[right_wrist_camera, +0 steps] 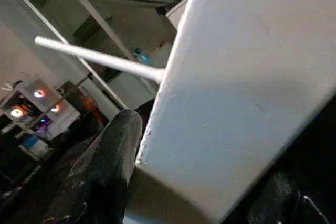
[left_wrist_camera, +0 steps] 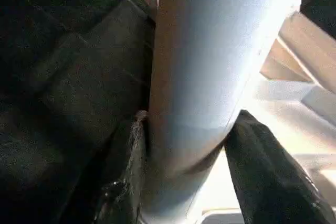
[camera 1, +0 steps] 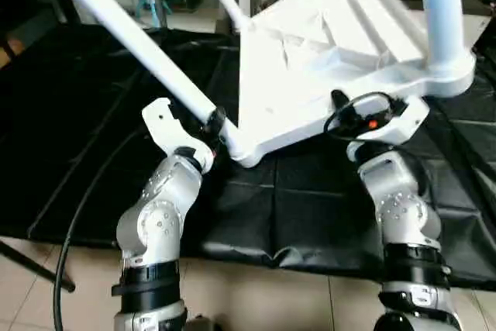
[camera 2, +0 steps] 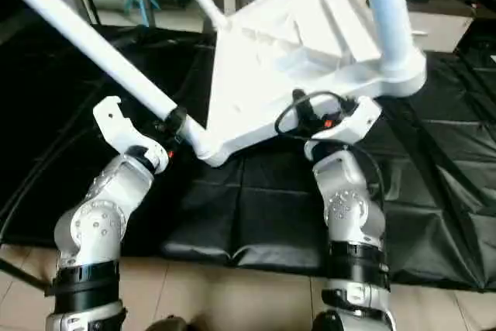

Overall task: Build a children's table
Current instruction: Flip table

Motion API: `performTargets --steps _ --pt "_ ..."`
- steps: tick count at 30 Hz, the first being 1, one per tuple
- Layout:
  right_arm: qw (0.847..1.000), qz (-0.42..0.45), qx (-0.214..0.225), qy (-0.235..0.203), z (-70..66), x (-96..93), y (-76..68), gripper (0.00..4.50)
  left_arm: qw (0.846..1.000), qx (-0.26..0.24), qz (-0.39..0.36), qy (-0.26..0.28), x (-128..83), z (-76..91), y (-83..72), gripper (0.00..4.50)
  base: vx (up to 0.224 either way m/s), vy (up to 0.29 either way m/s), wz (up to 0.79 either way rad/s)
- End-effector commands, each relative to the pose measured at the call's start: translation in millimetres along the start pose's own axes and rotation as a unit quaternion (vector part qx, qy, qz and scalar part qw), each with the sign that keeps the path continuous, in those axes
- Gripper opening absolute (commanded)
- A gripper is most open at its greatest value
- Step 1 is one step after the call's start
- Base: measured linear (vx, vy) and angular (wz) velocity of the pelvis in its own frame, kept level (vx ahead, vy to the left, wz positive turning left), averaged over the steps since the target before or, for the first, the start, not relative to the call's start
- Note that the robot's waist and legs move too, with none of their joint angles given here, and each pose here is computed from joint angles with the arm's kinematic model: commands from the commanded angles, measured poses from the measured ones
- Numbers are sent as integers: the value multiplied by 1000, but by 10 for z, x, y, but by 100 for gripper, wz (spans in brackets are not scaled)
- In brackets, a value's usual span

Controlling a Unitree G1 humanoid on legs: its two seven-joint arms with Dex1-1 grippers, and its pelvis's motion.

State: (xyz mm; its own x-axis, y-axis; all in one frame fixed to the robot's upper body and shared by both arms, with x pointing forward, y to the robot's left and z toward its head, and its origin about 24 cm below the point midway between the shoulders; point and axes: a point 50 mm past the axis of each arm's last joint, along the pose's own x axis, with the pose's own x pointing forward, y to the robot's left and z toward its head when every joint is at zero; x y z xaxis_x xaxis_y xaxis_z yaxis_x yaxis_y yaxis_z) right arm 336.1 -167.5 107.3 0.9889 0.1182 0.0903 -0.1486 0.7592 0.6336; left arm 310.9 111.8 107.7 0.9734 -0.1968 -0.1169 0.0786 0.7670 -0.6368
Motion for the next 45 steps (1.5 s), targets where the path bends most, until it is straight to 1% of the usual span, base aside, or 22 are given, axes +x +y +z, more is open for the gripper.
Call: performTargets --steps 1,2,3,6,8,9,11,12,14,16,17,19,21,27,31,33,35,37,38,40,42,45 --pt "992 -3 -99 -72 414 -64 2 235 999 -14 31 -6 -35 6 115 271 0 0 0" --pt "991 -3 -104 -78 442 -73 29 235 999 -10 37 -8 -34 11 124 281 0 0 0" --pt "991 -4 -107 -81 459 -80 46 235 999 -8 42 -10 -34 15 130 281 0 0 0" --pt "988 -11 -122 -98 556 -98 84 235 997 0 72 -13 -31 25 205 315 0 0 0" --pt "985 -18 -136 -107 618 -113 97 235 996 4 89 -18 -42 47 270 320 0 0 0" --pt "984 -19 -137 -107 622 -114 98 234 996 5 90 -19 -43 49 275 320 0 0 0" --pt "975 -38 -178 -125 746 -152 105 233 991 15 127 -33 -82 100 407 320 0 0 0" --pt "972 -47 -191 -130 784 -165 105 233 990 17 138 -36 -96 114 448 320 0 0 0" --pt "968 -53 -202 -136 824 -179 112 233 988 19 147 -38 -115 124 494 320 0 0 0" --pt "958 -66 -237 -145 897 -205 121 233 984 28 170 -40 -164 137 593 320 0 0 0" --pt "952 -70 -253 -157 961 -223 136 232 979 34 196 -43 -219 146 701 320 0 0 0" --pt "949 -78 -259 -165 1012 -235 135 232 974 40 219 -46 -268 155 795 320 0 0 0" --pt "947 -83 -265 -162 1031 -237 125 227 972 37 228 -49 -299 163 844 320 0 0 0" --pt "940 -109 -277 -169 1090 -240 73 222 968 15 243 -63 -341 189 915 320 0 0 0" --pt "928 -139 -299 -173 1155 -258 13 219 963 10 259 -70 -368 211 978 320 0 0 0" --pt "922 -154 -308 -176 1203 -275 -22 219 959 7 274 -74 -389 221 1035 320 0 0 0" --pt "916 -172 -311 -184 1284 -297 -62 218 956 -3 280 -83 -405 244 1083 320 0 0 0" --pt "916 -176 -308 -189 1329 -305 -74 218 958 -16 271 -95 -401 270 1081 320 0 0 0" --pt "917 -175 -301 -194 1352 -308 -70 217 963 -38 246 -103 -382 289 1031 320 0 0 0" --pt "916 -173 -301 -200 1386 -312 -63 214 972 -77 190 -113 -338 318 912 352 0 0 0" --pt "918 -174 -293 -204 1405 -312 -63 203 971 -123 162 -122 -309 334 839 363 0 0 0" --pt "917 -178 -290 -209 1431 -316 -66 176 966 -159 155 -136 -290 369 819 397 0 0 0"
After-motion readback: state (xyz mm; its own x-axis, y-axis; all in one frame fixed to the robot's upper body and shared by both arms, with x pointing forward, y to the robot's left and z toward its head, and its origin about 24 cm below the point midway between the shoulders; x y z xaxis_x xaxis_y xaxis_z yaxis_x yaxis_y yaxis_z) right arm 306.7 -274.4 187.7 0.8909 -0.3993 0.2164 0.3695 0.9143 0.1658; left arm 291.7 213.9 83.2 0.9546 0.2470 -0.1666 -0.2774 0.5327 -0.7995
